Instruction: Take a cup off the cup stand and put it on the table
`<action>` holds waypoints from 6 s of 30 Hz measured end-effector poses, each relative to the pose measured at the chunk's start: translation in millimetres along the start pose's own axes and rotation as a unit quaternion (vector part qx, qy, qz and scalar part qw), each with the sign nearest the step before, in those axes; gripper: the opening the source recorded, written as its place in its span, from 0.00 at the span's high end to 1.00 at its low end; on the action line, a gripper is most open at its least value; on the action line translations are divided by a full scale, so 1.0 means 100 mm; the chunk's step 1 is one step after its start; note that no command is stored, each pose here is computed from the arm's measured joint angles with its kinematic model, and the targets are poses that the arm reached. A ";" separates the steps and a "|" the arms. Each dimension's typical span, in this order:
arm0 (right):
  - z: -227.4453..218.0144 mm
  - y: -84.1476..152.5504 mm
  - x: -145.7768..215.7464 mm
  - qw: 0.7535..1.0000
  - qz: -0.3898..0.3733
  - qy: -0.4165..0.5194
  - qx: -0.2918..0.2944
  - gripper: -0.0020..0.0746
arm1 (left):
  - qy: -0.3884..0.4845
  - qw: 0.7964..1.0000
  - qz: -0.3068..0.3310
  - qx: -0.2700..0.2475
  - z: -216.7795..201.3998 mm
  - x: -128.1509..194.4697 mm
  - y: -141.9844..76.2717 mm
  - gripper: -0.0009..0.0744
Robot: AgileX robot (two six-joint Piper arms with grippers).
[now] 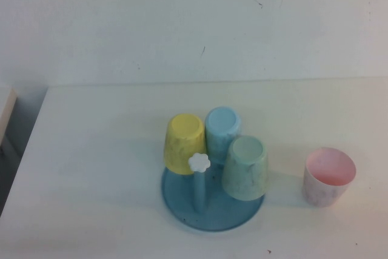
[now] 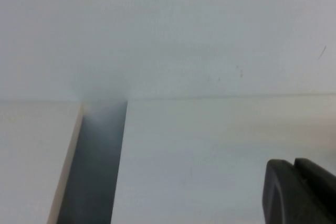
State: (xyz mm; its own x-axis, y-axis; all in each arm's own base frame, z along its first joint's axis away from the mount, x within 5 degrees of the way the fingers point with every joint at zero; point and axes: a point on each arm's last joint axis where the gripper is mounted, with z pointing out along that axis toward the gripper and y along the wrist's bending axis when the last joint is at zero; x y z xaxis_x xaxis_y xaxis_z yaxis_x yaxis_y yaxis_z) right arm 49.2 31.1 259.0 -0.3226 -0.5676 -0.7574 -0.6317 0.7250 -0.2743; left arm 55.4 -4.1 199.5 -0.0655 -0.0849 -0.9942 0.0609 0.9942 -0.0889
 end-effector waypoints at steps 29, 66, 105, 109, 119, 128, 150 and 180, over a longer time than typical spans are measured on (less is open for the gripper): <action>0.00 0.00 0.00 1.000 0.000 0.000 0.000 0.98 | 0.111 0.993 -0.022 -0.013 -0.01 0.26 0.02 0.99; 0.38 0.00 0.79 0.948 0.178 -0.074 0.254 0.98 | 0.114 0.993 -0.025 -0.015 -0.01 0.26 0.02 0.99; 0.41 -0.01 0.89 0.924 0.260 -0.073 0.271 0.98 | 0.115 0.993 -0.023 -0.015 -0.01 0.26 0.02 0.99; 0.41 -0.01 0.89 0.924 0.260 -0.073 0.271 0.98 | 0.115 0.993 -0.023 -0.015 -0.01 0.26 0.02 0.99; 0.41 -0.01 0.89 0.924 0.260 -0.073 0.271 0.98 | 0.115 0.993 -0.025 -0.015 -0.01 0.26 0.02 0.99; 0.41 -0.01 0.89 0.924 0.260 -0.073 0.271 0.98 | 0.115 0.993 -0.025 -0.015 -0.01 0.26 0.02 0.99; 0.41 -0.01 0.89 0.924 0.259 -0.073 0.271 0.98 | 0.115 0.993 -0.023 -0.015 -0.01 0.26 0.02 0.99; 0.41 -0.01 0.89 0.926 0.257 -0.074 0.267 0.98 | 0.115 0.993 -0.025 -0.015 -0.01 0.26 0.02 0.99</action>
State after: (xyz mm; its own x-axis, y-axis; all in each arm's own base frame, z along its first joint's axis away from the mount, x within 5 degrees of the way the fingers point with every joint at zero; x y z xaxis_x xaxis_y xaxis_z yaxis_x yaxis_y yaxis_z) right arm 50.2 -4.0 167.3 -0.3587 -0.0639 -0.9313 0.0299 0.9964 -0.0799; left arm 52.5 -4.0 173.2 -0.2932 -0.1192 -0.9486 0.0233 0.9910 -0.1318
